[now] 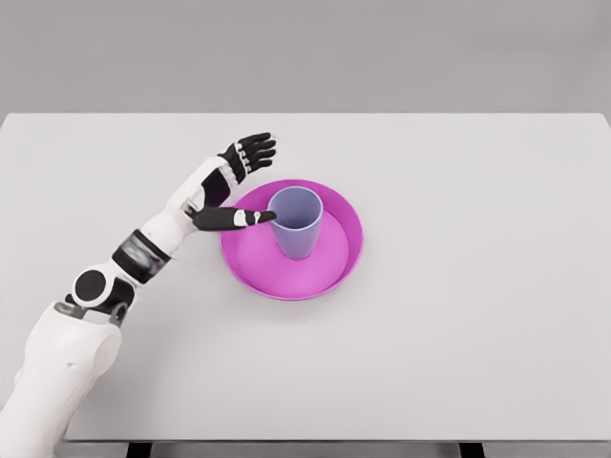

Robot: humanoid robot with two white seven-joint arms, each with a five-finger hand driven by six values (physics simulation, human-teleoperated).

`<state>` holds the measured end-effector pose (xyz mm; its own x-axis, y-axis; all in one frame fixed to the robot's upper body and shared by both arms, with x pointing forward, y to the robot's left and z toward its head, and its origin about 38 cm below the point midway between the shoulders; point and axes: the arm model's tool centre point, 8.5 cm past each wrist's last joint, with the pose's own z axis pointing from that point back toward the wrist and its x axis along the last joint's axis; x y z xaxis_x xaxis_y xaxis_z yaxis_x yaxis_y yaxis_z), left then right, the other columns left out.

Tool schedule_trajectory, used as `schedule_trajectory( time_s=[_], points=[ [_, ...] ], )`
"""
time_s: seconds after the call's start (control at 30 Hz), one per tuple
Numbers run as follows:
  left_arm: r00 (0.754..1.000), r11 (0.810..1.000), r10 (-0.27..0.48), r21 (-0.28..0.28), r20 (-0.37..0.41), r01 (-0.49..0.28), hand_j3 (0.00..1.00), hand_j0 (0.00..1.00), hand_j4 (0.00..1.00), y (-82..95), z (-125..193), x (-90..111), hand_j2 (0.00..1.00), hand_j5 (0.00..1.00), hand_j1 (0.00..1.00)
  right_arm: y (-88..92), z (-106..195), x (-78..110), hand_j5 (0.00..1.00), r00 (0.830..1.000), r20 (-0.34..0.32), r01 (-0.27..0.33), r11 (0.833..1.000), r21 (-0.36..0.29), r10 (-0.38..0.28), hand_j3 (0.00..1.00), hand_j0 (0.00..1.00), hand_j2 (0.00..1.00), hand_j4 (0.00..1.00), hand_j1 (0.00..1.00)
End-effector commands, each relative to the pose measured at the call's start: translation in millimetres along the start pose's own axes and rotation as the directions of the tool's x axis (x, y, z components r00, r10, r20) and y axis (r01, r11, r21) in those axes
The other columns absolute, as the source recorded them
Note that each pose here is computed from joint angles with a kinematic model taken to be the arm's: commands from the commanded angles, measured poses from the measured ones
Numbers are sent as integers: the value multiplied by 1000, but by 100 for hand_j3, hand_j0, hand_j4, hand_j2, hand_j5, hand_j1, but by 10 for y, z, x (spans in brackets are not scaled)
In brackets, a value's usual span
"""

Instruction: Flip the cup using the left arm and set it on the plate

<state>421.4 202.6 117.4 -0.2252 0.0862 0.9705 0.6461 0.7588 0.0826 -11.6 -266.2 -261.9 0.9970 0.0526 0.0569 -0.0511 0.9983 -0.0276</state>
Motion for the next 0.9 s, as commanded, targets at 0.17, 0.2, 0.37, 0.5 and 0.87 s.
schedule_trajectory(
  time_s=[0.17, 0.2, 0.37, 0.5, 0.87],
  points=[
    [990, 987, -137, 78, -33, 139, 94, 94, 94, 586, 340, 255, 94, 94, 94, 0, 0, 0, 100, 1000, 0, 0, 1000, 0, 0, 100, 100, 100, 100, 100],
    [985, 981, -169, 92, -31, 171, 94, 94, 94, 667, 383, 305, 94, 94, 94, 0, 0, 0, 100, 1000, 0, 0, 1000, 0, 0, 100, 100, 100, 100, 100],
    [905, 899, -420, 106, -69, 426, 94, 94, 94, 1042, 712, 537, 94, 94, 94, 0, 0, 0, 100, 1000, 0, 0, 1000, 0, 0, 100, 100, 100, 100, 100],
    [829, 826, -560, 74, -22, 559, 94, 94, 94, 1161, 908, 689, 94, 94, 94, 0, 0, 0, 100, 1000, 0, 0, 1000, 0, 0, 100, 100, 100, 100, 100],
    [762, 771, -636, -88, -122, 630, 94, 94, 94, 1148, 1179, 452, 94, 94, 94, 0, 0, 0, 100, 1000, 0, 0, 1000, 0, 0, 100, 100, 100, 100, 100]
  ],
)
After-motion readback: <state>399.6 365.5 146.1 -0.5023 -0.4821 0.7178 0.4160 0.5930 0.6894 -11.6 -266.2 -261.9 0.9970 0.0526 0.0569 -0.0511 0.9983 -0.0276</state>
